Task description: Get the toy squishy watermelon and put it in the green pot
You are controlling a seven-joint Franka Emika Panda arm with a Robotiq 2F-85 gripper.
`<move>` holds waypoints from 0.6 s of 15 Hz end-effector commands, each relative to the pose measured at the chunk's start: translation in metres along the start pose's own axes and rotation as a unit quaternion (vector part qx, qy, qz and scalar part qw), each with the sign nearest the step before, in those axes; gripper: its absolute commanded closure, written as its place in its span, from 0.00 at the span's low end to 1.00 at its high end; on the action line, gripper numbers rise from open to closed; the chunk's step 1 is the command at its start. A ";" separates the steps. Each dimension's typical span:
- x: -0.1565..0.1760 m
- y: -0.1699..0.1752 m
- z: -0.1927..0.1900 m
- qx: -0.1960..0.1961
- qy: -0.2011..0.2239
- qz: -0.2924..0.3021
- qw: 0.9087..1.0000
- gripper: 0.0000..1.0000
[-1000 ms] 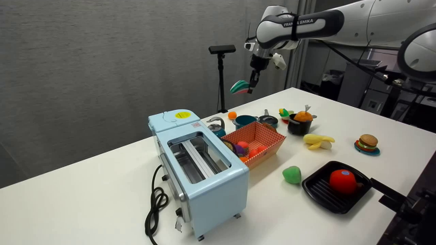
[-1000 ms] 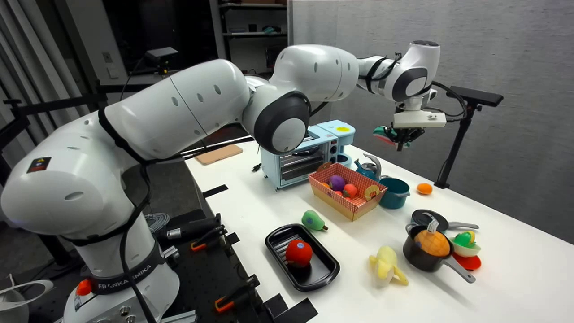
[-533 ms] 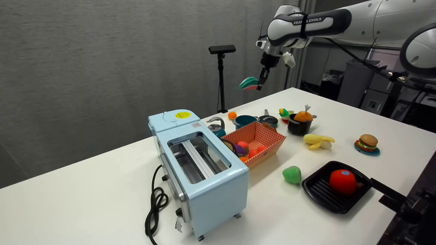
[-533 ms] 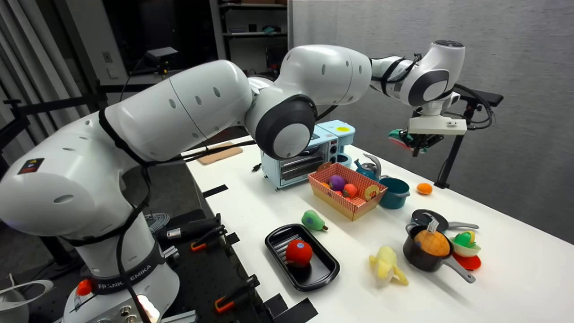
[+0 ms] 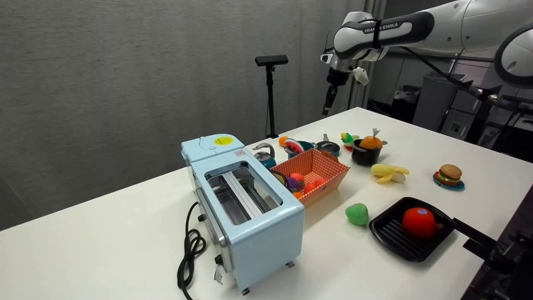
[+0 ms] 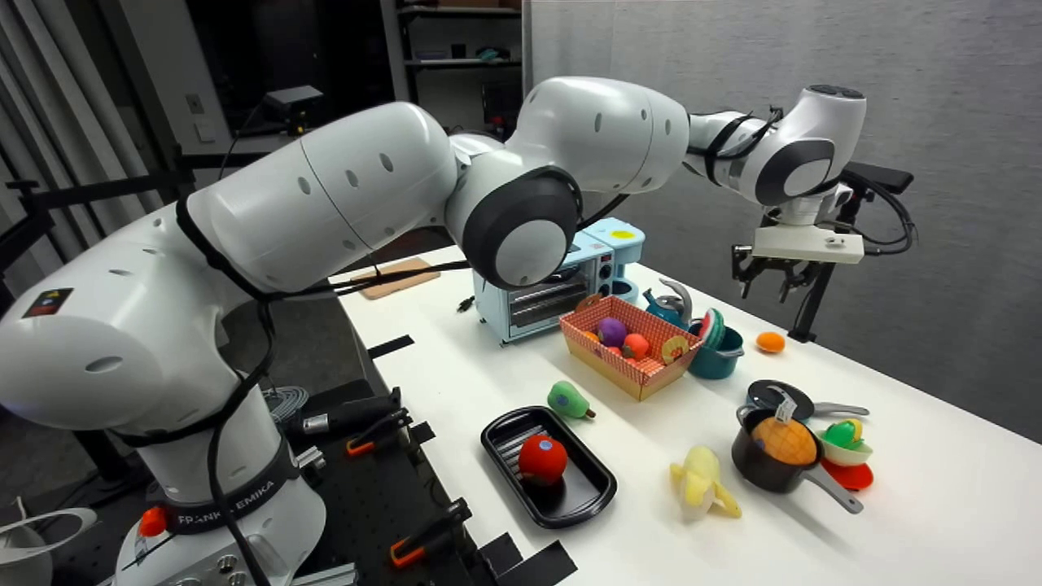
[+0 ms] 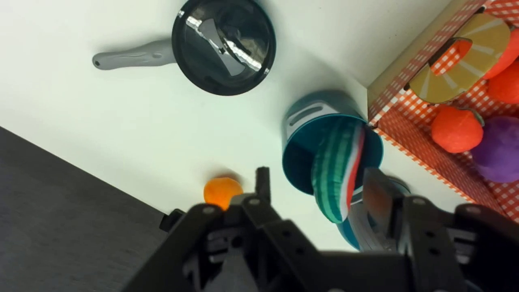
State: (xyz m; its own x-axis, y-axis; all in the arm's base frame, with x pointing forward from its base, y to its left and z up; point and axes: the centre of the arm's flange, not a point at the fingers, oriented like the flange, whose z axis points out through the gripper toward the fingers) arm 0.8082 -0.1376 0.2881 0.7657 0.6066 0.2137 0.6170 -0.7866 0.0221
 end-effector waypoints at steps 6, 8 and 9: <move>-0.021 0.002 0.004 0.022 -0.020 0.009 1.000 0.00; -0.022 0.001 0.003 0.025 -0.022 0.008 0.999 0.00; -0.021 0.000 0.002 0.025 -0.023 0.008 0.999 0.00</move>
State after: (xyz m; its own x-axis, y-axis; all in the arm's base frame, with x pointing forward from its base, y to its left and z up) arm 0.7924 -0.1504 0.2815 0.7821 0.5997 0.1692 0.6123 -0.7901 -0.0300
